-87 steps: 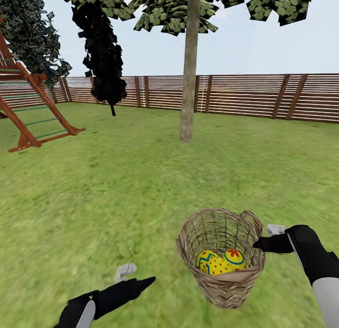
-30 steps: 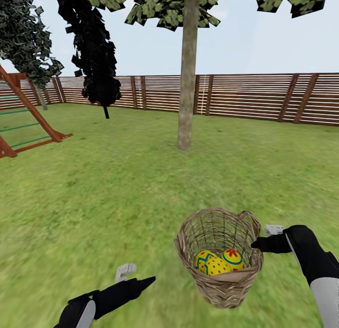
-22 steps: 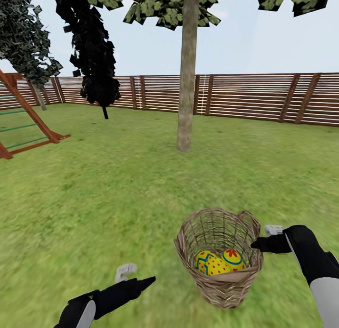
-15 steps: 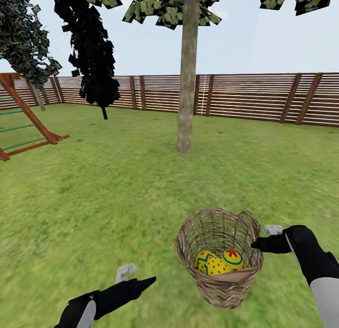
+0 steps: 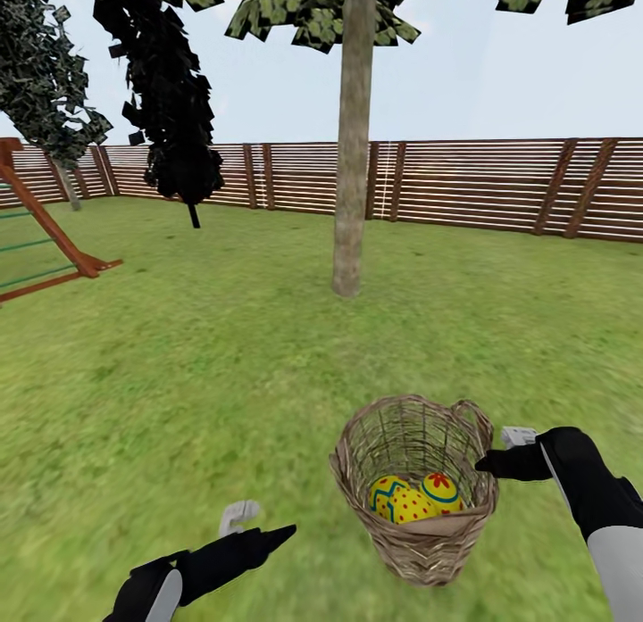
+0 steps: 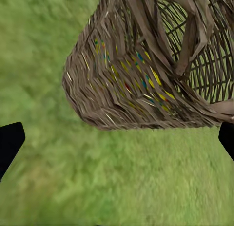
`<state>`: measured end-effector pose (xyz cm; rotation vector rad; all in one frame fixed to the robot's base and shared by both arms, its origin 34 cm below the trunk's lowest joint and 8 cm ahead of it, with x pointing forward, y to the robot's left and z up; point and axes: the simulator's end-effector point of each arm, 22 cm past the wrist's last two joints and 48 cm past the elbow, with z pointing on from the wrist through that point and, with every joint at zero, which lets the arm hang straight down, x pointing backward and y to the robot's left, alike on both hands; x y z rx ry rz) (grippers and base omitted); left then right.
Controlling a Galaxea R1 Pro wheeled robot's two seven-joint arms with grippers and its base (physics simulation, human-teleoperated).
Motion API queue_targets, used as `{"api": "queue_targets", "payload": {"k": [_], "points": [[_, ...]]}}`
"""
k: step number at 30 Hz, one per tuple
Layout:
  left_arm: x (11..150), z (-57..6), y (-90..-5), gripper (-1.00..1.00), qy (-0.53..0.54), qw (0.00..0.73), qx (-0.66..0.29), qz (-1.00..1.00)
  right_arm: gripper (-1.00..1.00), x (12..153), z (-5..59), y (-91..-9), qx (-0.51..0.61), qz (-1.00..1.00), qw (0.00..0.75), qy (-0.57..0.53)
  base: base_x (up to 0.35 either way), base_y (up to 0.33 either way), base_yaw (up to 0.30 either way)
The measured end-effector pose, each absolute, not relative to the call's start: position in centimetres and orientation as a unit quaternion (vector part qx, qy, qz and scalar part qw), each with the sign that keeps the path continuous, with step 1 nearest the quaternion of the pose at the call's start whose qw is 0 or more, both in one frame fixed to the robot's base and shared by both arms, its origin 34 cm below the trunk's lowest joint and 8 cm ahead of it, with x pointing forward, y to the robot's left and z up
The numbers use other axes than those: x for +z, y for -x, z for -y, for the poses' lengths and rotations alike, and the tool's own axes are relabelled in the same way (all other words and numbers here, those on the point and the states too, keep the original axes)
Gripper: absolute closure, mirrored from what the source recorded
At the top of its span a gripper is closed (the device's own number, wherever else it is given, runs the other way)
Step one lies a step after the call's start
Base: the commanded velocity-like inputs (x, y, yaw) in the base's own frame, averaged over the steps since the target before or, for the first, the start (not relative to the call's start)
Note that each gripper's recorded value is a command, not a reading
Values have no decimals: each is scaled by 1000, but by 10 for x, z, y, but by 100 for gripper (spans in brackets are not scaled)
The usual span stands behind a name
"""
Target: Take the three Easter eggs out of the wicker basket on the lawn in the garden, then place them on the lawn next to a single tree (choose any tree) so that all three eggs are next to the same tree and none are left in the basket.
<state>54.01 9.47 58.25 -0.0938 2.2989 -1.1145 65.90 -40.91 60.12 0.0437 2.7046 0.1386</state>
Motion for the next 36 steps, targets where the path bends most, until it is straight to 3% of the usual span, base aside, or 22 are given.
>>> {"api": "queue_targets", "payload": {"k": [21,36], "points": [[583,-95,-540,-100,35,288,-418,-861,100,599,407,-658,52,-976,212,-16,343,-88,0],[578,-94,-537,-100,37,282,-417,-863,100,596,404,-657,55,-976,209,-15,343,-5,0]]}}
